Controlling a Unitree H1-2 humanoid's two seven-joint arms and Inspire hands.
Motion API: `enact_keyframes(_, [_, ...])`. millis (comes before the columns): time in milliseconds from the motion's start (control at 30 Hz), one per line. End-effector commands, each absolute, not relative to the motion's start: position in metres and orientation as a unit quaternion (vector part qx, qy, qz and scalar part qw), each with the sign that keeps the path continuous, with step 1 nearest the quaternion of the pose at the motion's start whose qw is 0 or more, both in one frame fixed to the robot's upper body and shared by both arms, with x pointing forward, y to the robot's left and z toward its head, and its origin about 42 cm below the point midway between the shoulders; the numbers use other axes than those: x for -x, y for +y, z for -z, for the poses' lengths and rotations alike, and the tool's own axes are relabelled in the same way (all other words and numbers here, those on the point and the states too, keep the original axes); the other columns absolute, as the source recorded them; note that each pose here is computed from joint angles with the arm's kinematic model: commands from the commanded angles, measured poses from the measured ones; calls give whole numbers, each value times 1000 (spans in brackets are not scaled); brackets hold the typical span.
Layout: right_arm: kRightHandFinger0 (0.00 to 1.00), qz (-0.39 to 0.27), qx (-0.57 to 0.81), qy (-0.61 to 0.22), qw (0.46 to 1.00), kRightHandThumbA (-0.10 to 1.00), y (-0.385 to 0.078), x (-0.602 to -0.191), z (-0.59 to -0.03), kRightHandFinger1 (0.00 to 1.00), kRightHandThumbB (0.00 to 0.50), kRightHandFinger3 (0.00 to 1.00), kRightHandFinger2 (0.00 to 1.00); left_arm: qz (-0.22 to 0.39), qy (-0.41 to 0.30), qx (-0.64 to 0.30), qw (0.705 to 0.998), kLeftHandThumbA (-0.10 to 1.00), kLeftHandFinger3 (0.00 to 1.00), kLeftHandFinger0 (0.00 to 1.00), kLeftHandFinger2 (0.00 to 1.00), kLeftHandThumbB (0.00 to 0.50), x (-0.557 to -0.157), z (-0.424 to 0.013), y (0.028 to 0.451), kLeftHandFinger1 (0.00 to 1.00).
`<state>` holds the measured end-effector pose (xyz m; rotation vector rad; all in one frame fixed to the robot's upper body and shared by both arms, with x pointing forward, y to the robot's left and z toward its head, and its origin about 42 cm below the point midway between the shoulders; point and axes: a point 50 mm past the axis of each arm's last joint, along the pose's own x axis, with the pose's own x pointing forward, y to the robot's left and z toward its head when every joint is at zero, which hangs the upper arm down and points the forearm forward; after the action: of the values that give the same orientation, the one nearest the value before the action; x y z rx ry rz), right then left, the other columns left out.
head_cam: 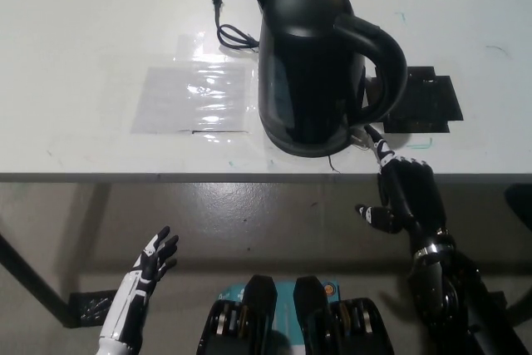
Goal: A kettle is kept at the center of the table close to the robot and the robot uses its right index finger to press downwards on the transparent start boiling button
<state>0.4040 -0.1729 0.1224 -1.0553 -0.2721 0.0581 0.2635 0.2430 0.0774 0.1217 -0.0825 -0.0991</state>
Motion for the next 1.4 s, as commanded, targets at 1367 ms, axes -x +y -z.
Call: enact_keyframes(1367, [0,-33,527,-109,842,1000,-168,-417,-114,0,151,1000,10,58,-88,-75,992,1000,1000,1000,1000,183,-281,-95,244,1000])
